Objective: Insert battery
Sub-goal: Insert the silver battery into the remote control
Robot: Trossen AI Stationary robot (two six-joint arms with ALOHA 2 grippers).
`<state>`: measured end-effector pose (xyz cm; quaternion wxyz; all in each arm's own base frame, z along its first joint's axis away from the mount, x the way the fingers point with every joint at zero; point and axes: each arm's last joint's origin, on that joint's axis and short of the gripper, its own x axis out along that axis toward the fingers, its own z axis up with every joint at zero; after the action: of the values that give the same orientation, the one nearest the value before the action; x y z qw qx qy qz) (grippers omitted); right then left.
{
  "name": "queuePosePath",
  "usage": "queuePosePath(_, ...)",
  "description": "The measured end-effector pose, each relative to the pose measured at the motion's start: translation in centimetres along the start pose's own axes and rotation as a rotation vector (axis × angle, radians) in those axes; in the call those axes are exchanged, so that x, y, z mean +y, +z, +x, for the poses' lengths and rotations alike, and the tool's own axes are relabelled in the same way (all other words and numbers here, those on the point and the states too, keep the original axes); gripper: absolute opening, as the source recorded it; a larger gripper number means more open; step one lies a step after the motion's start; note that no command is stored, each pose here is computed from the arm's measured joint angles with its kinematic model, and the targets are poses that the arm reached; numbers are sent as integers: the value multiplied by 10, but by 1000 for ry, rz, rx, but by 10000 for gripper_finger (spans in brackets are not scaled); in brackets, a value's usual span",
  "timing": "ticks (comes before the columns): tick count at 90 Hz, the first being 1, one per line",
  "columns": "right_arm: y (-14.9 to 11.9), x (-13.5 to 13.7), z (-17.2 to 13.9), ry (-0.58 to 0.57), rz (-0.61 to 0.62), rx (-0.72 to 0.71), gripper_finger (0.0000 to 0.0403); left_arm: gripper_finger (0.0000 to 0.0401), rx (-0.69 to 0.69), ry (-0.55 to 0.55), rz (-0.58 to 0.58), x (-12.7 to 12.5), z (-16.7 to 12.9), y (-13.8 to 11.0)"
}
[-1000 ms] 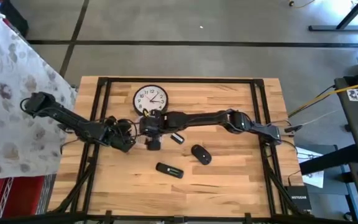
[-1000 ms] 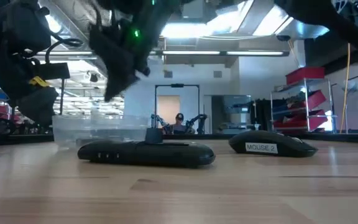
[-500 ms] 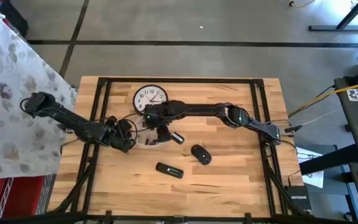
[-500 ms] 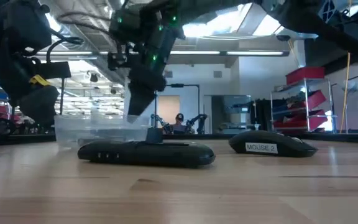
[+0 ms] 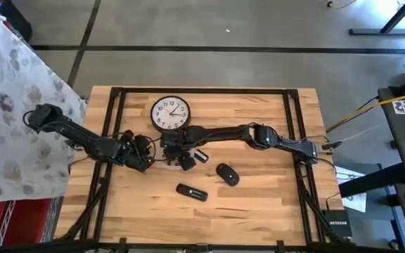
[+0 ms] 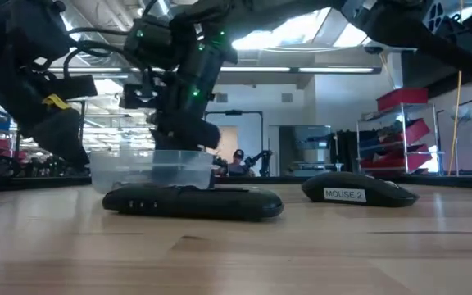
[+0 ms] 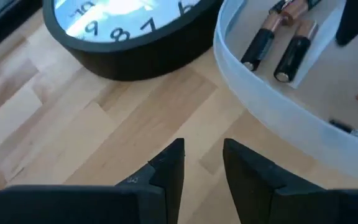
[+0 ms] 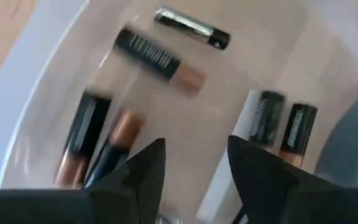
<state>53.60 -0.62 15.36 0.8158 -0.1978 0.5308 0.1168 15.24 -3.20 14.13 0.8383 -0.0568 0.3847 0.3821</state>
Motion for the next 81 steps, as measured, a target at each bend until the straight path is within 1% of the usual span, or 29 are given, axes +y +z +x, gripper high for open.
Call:
queuePosePath(10, 2, -2, -2, -5, 21, -25, 159, 96, -2, 1, -1, 0, 0, 0)
queuePosePath(23, -1, 0, -4, 14, -62, 13, 159, 96, -3, 2, -1, 0, 0, 0)
queuePosePath(34, -9, 2, -5, 20, -197, 109, 159, 96, -2, 3, 2, 0, 0, 0)
queuePosePath(44, -13, 2, -6, 16, -323, 161, 159, 96, -1, 3, 3, 0, 0, 0)
queuePosePath(61, -12, 2, -6, -66, -459, 218, 159, 96, -1, 4, 6, 0, 0, 0)
queuePosePath(72, -7, 10, -7, -111, -547, 264, 159, 96, 0, 4, 7, 0, 0, 0)
queuePosePath(81, -4, 21, -13, -73, -633, 275, 159, 96, 0, 4, 7, 0, 0, 0)
